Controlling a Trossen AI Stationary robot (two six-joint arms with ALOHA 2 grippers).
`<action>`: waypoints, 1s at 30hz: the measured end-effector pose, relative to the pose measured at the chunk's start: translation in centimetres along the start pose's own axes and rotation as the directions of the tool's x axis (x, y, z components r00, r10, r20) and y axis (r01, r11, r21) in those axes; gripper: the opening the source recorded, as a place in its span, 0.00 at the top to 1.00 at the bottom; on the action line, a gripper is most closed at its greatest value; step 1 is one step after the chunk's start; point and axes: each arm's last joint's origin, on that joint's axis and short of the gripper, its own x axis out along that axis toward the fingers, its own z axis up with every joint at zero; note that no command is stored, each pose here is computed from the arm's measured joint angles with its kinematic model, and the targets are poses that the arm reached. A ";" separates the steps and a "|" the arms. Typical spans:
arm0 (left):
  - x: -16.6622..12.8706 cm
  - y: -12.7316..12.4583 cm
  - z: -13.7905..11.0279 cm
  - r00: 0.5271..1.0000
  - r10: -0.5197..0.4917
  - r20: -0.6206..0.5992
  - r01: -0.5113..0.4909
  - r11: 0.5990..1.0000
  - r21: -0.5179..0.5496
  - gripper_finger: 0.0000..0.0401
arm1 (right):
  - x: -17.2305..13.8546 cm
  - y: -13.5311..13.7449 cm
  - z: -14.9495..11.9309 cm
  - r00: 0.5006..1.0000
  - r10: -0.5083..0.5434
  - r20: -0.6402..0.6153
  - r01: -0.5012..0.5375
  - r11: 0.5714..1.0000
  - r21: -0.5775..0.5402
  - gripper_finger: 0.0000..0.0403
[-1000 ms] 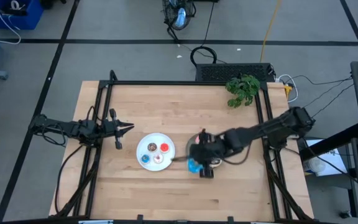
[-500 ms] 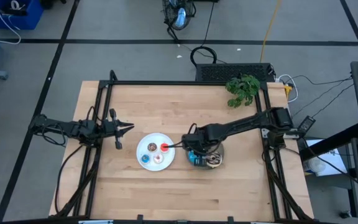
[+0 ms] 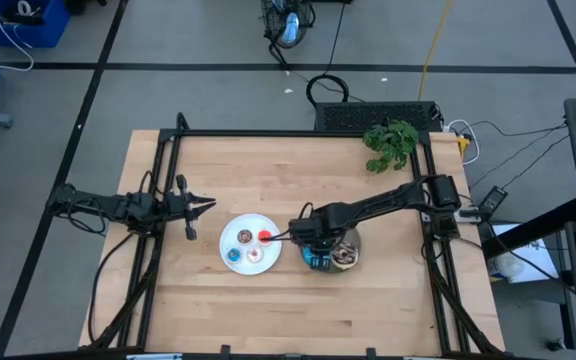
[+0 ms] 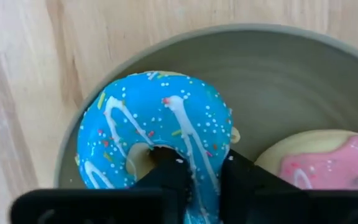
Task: Pick & Place donuts
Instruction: Put the big blue donut on the gray plate, then return to Home Position
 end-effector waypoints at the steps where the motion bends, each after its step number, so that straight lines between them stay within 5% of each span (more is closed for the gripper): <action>1: 0.0 0.0 0.0 1.000 0.000 0.000 0.000 1.000 0.000 0.90 | -0.1 0.0 0.0 1.000 0.000 0.001 0.000 1.000 0.000 0.86; 18: 0.0 0.0 0.0 1.000 0.000 0.000 0.000 1.000 -0.001 0.90 | -2.0 -0.1 -0.2 1.000 -0.010 -0.010 0.011 0.999 0.036 0.38; 25: 0.0 0.0 0.0 1.000 0.000 0.000 0.000 1.000 0.006 0.90 | -5.2 -0.5 0.9 1.000 -0.014 0.024 0.012 0.998 0.063 0.34; 30: 0.0 0.0 0.0 1.000 0.000 -0.001 0.000 1.000 0.022 0.90 | -9.5 -0.2 0.1 0.982 -0.101 0.158 0.094 0.994 0.052 0.42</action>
